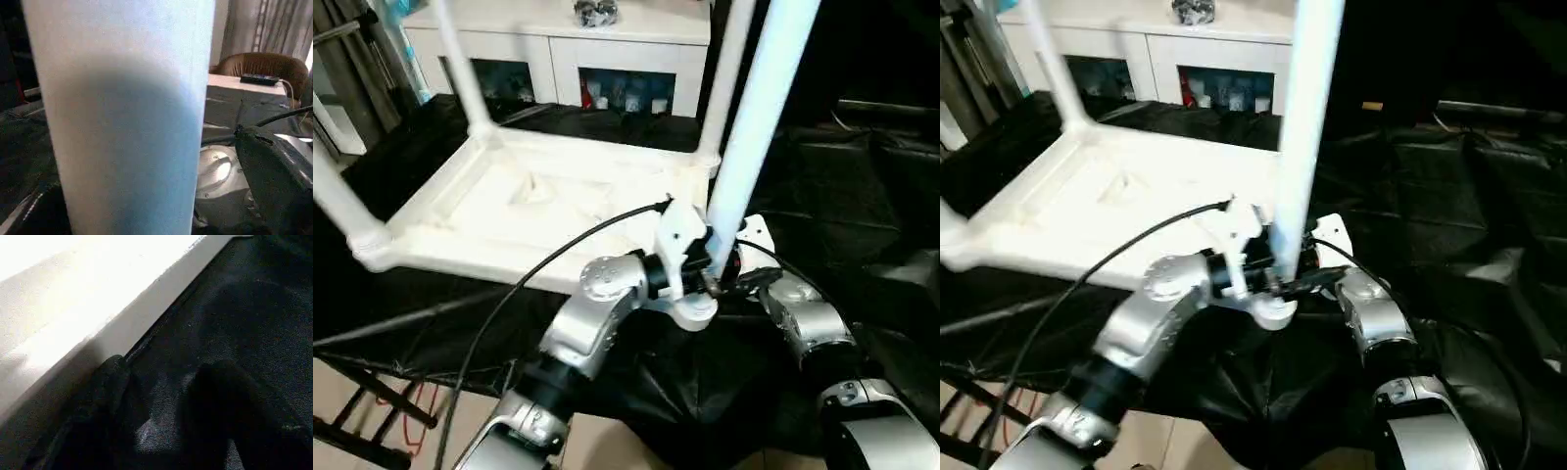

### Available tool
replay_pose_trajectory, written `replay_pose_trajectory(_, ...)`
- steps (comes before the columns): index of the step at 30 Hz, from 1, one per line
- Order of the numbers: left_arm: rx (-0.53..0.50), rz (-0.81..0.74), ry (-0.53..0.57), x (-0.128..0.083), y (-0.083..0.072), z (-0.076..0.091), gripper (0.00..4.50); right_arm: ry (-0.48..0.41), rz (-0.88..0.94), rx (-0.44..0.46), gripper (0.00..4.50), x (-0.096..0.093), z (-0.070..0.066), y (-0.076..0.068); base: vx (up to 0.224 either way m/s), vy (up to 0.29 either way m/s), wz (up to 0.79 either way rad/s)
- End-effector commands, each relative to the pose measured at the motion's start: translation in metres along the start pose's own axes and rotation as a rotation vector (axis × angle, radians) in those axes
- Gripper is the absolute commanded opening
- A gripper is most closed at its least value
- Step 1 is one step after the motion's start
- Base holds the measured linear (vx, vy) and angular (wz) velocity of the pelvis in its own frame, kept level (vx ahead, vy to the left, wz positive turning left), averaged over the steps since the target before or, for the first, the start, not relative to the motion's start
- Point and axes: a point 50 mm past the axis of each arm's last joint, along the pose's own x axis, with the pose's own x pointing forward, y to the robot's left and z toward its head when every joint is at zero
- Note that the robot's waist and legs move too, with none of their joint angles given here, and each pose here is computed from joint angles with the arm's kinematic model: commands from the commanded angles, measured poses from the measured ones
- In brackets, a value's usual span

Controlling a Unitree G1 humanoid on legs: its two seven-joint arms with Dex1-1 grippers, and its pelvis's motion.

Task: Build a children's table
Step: Rotate table base

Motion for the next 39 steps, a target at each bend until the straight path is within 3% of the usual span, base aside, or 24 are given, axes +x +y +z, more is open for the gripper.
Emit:
replay_pose_trajectory(1,0.029,-0.042,-0.005,0.016,-0.009,0.003,4.40,-0.073,0.096,0.003,3.16,0.004,0.013,0.019,0.000,0.000,0.00)
replay_pose_trajectory(6,0.084,0.077,0.011,0.010,0.014,0.005,4.40,-0.059,-0.017,0.003,3.16,-0.002,0.010,-0.005,0.000,0.000,0.00)
replay_pose_trajectory(9,0.061,0.033,0.006,0.001,0.020,0.007,4.40,-0.065,-0.033,0.004,3.16,-0.006,0.011,-0.015,0.000,0.000,0.00)
replay_pose_trajectory(11,0.053,-0.007,0.036,-0.021,0.032,0.007,4.40,-0.064,-0.047,-0.028,3.16,-0.015,0.011,-0.032,0.000,0.000,0.00)
replay_pose_trajectory(14,0.054,-0.029,0.062,-0.030,0.035,0.006,4.40,-0.060,-0.043,-0.041,3.16,-0.020,0.010,-0.038,0.000,0.000,0.00)
replay_pose_trajectory(22,0.091,-0.166,0.289,-0.072,0.047,-0.014,4.40,-0.031,0.020,-0.130,3.16,-0.046,0.011,-0.066,0.000,0.000,0.00)
replay_pose_trajectory(29,0.092,-0.144,0.364,-0.079,0.059,-0.021,3.96,-0.009,0.124,-0.208,3.16,-0.074,0.013,-0.072,0.000,0.000,0.00)
replay_pose_trajectory(39,0.098,-0.155,0.465,-0.081,0.067,-0.032,3.36,0.033,0.315,-0.269,3.16,-0.102,0.011,-0.059,0.000,0.000,0.00)
